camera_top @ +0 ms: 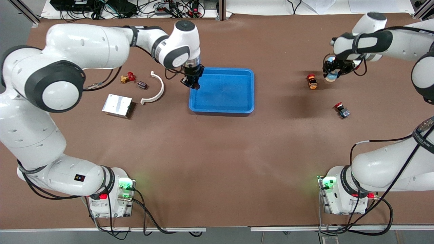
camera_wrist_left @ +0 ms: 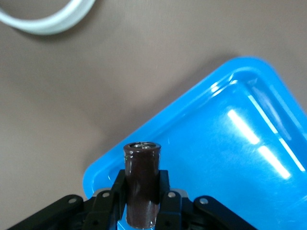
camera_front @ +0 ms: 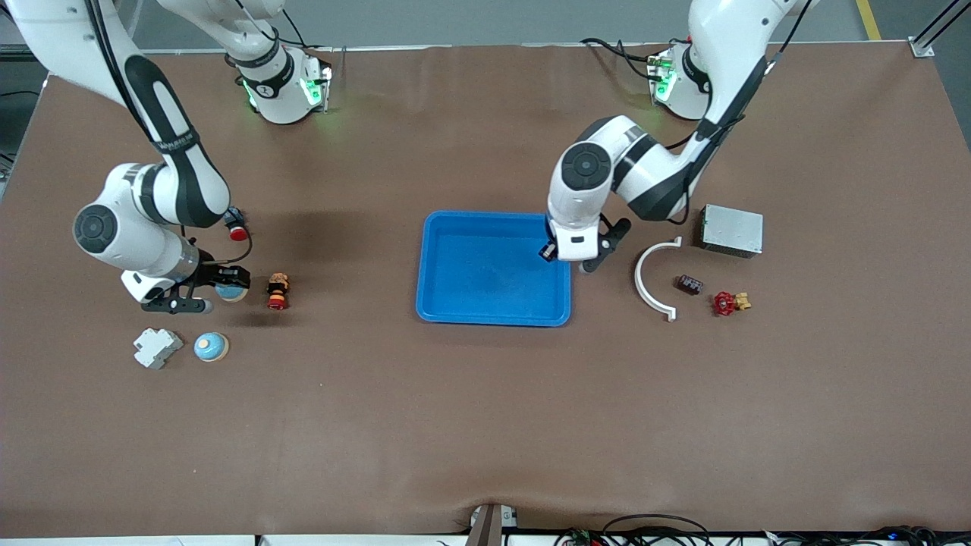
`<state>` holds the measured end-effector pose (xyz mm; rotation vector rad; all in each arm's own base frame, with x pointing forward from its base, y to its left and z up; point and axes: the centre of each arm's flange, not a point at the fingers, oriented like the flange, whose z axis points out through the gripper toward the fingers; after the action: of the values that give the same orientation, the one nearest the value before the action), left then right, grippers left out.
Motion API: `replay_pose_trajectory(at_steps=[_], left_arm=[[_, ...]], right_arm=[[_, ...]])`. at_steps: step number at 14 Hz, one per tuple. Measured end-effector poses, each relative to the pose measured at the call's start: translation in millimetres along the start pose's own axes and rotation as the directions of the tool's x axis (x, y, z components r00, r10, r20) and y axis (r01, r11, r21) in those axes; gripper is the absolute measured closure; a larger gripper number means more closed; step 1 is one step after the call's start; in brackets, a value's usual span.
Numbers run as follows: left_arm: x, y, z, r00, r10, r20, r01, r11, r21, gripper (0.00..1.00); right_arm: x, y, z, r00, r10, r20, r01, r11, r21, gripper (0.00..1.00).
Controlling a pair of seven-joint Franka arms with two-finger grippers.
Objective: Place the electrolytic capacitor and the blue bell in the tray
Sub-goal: 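Carry the capacitor into the tray while the right gripper lifts the bell, then release the capacitor, reach the second capacitor while the right gripper lowers the bell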
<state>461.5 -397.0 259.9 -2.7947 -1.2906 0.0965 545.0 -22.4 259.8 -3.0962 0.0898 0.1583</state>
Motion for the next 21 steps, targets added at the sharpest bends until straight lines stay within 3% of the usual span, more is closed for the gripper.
replay_pose_trajectory(at_steps=[3,8,10,15,21], left_arm=[[-20.5,7.2,28.4,0.999,-0.026,0.018,0.026,0.999,0.035,0.70],[-16.7,19.3,63.8,0.998,-0.033,0.044,0.031,0.998,0.056,0.70],[-15.2,22.5,68.2,0.998,-0.034,0.047,0.032,0.998,0.057,0.55],[6.0,33.0,45.3,0.998,-0.058,0.036,0.057,0.998,0.015,0.03],[104.9,25.7,-53.7,0.998,-0.051,-0.047,0.048,0.997,-0.061,0.00]], right_arm=[[-6.8,-37.4,-42.0,0.998,0.057,-0.009,-0.057,0.998,-0.002,0.34],[-32.5,-139.8,-69.8,0.981,0.195,-0.011,-0.194,0.980,0.037,0.34],[-48.3,-189.6,-75.3,0.967,0.255,-0.016,-0.254,0.966,0.043,0.34],[-82.4,-283.2,-79.4,0.924,0.380,-0.041,-0.377,0.924,0.072,0.34],[-108.3,-376.9,-40.7,0.863,0.504,-0.042,-0.497,0.861,0.111,0.34]])
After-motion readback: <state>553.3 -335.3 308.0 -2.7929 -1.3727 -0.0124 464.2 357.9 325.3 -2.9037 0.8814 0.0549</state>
